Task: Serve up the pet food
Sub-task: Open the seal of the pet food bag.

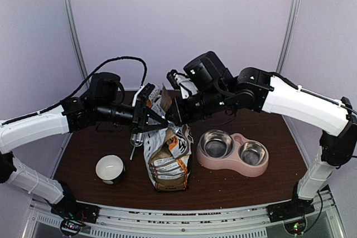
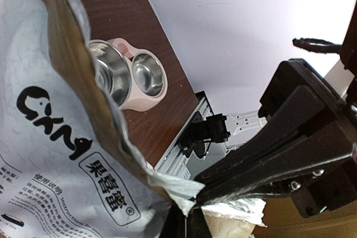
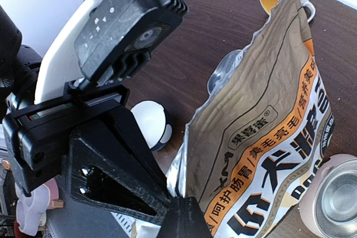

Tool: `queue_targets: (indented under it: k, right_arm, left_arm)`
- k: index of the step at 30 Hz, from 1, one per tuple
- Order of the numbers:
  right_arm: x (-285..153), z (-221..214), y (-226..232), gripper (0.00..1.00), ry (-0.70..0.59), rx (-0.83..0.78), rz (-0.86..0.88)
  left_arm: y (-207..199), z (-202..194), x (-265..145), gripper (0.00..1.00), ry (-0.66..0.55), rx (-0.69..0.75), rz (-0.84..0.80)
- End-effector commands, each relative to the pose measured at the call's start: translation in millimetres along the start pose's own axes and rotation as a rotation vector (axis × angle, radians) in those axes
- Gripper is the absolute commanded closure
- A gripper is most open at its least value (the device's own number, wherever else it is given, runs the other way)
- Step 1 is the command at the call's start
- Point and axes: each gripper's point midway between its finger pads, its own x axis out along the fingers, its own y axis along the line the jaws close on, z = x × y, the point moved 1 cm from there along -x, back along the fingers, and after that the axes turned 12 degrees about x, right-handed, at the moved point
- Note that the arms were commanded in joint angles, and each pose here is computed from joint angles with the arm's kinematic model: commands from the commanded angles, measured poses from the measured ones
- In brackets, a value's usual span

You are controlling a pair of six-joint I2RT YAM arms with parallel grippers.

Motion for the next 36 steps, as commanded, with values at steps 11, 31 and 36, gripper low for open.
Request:
queue_targets:
  k: [11, 31, 36]
  right_arm:
    - [-11, 6, -10, 1.0, -0.112, -0.114, -0.225]
    - [2, 5, -21, 1.0, -0.074, -0.053, -0.27]
    - [-1, 8, -5, 1.0, -0.08, -0.041, -0.177]
  left_arm:
    - [5, 51, -24, 1.0, -0.245, 0.053, 0.139]
    - [-12, 57, -44, 1.0, -0.296, 0.114, 0.136]
    - [-10, 57, -39, 0.95, -0.265, 0.1, 0.137]
